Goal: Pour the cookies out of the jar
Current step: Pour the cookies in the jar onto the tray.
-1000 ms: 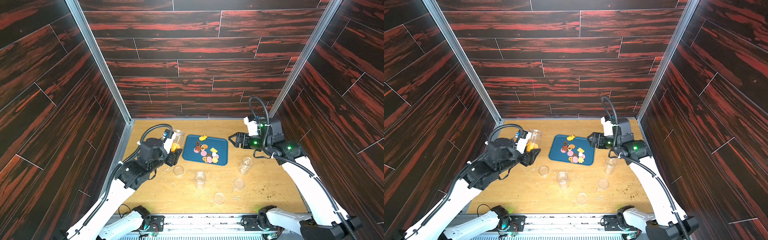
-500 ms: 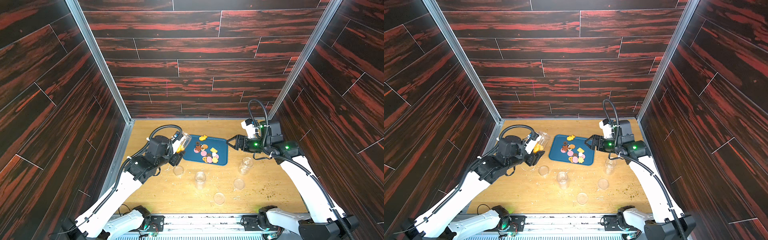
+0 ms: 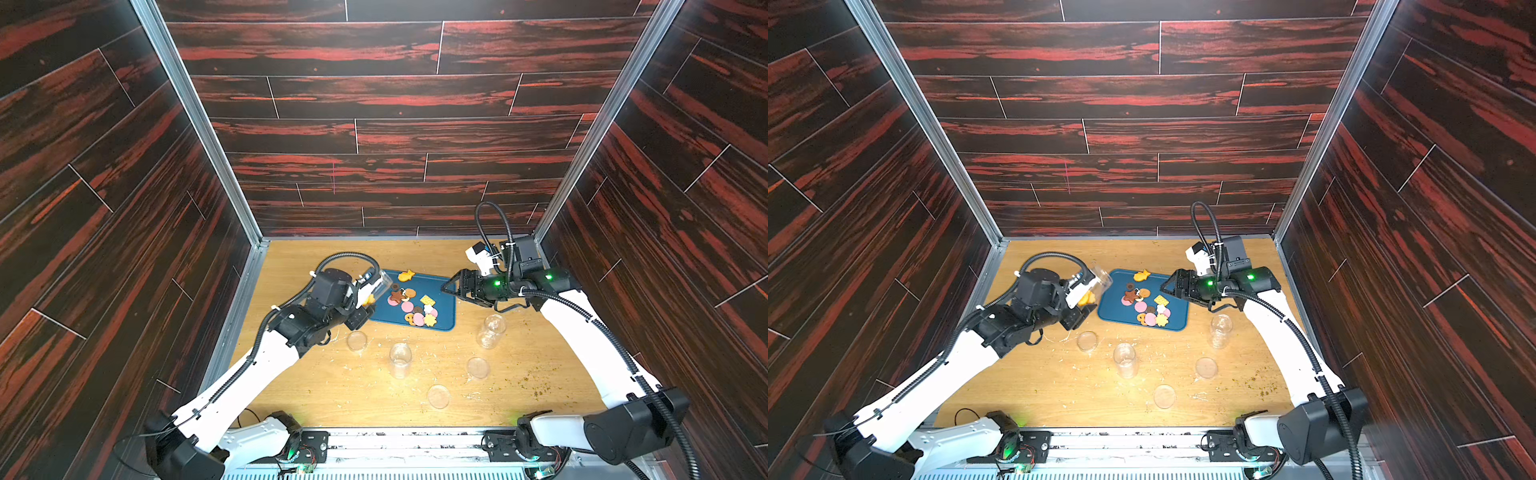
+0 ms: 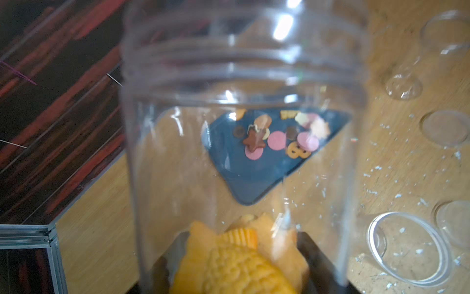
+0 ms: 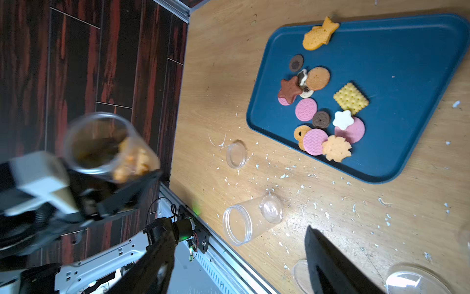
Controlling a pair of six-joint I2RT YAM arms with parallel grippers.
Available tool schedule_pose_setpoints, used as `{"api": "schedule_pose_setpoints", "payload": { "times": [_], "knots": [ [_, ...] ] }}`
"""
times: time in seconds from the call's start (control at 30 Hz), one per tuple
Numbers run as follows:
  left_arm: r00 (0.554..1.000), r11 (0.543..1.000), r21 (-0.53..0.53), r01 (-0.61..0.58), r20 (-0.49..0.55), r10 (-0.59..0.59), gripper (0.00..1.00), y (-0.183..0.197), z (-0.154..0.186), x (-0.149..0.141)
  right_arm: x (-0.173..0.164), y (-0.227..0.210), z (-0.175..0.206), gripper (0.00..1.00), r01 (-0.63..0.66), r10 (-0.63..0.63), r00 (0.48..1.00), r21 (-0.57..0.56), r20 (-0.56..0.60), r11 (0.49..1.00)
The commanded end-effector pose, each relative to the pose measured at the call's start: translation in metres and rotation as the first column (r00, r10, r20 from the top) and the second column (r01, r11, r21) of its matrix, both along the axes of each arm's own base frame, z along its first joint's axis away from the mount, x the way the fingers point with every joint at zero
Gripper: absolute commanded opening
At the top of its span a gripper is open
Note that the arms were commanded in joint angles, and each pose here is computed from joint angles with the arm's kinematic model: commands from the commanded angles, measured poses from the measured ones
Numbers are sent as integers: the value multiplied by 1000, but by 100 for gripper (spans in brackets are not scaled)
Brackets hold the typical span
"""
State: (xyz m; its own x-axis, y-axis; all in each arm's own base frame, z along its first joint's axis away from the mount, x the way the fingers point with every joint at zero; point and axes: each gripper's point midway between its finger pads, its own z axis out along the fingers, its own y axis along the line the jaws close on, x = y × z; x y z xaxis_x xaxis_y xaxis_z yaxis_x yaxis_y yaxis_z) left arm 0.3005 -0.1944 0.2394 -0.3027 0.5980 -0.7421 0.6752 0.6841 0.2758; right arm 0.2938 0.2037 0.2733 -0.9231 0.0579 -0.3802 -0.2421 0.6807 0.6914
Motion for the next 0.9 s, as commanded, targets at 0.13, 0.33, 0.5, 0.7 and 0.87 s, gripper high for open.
{"api": "schedule_pose_setpoints", "payload": {
  "times": [0.13,0.33,0.5,0.7,0.87],
  "knots": [
    [999,999,39,28,33,-29,56,-8,-16,14,-13,19,18,83,-105,107,994,122,-9,987],
    [998,997,39,61,-6,-60,56,-15,-24,12,-24,37,28,81,-183,183,983,178,15,967],
    [997,995,67,73,-5,-73,56,-13,-27,13,-28,38,20,81,-176,180,984,174,-8,969],
    [996,986,145,86,-33,-82,56,-9,-50,14,-30,33,24,81,-156,157,988,150,3,976],
    [996,984,161,74,-70,-64,56,-8,-64,16,-28,24,26,81,-121,120,993,89,15,989]
  ]
}}
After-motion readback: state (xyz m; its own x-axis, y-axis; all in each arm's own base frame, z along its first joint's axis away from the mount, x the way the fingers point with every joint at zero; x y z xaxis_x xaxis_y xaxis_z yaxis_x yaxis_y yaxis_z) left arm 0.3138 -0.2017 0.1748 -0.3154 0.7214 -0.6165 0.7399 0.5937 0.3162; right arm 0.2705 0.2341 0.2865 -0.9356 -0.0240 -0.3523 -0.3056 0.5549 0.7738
